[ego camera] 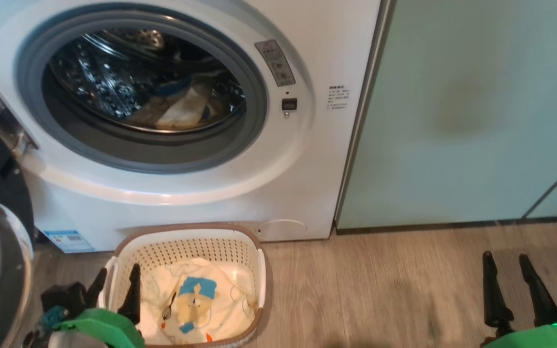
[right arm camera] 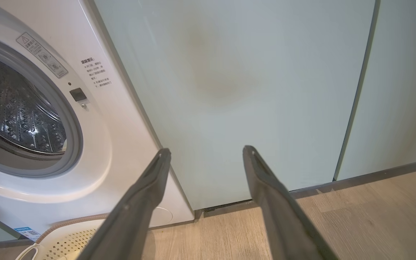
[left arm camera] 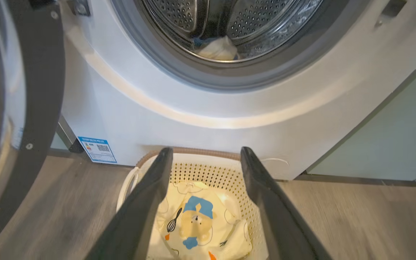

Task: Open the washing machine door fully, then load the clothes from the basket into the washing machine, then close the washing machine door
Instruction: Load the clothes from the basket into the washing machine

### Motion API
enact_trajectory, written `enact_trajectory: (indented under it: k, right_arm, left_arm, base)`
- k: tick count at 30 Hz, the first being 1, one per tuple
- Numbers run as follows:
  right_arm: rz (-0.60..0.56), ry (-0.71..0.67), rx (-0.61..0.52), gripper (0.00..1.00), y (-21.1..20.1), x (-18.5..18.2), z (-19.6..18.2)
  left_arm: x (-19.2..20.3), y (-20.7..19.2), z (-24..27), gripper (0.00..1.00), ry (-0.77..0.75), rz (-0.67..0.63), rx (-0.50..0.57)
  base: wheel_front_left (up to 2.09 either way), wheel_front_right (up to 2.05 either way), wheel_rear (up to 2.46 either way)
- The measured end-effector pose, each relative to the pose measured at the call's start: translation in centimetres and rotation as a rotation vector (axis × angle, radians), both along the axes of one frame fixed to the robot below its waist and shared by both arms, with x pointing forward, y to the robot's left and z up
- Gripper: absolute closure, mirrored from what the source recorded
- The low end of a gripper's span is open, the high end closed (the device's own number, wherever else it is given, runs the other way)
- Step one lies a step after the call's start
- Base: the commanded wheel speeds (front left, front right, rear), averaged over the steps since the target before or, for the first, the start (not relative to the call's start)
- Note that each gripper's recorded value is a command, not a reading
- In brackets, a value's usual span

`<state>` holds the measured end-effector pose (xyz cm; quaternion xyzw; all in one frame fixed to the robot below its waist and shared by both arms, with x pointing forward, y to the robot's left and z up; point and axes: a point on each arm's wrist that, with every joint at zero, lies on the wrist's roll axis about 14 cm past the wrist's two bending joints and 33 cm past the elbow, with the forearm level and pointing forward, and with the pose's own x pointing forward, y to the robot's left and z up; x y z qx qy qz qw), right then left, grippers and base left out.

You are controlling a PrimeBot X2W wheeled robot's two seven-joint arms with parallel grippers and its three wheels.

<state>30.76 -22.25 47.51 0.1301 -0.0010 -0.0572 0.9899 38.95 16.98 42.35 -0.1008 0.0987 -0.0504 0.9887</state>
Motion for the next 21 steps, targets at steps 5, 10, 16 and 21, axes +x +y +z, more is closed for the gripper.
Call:
enact_trajectory:
  k: [5,10,16,21]
  right_arm:
    - [-0.018,0.032,-0.005,0.00,-0.6,0.5,-0.8]
    - [-0.032,0.050,-0.019,0.00,-1.2,1.8,-1.1]
    - [-0.046,0.091,-0.033,0.00,-1.8,2.9,-2.2]
    - [-0.058,0.128,-0.046,0.00,-2.3,3.9,-3.2]
  left_arm:
    - [0.3,-1.6,-3.9,0.00,0.127,-0.044,0.005]
    - [2.4,-4.1,-6.9,0.00,0.237,-0.111,0.010]
    - [3.6,-5.6,-11.6,0.00,0.401,-0.164,0.032]
    - [3.9,-6.4,-15.3,0.00,0.525,-0.214,0.078]
  base:
    - [0.00,0.00,0.00]
    - [0.00,0.00,0.00]
    - [0.00,0.00,0.00]
    - [0.00,0.00,0.00]
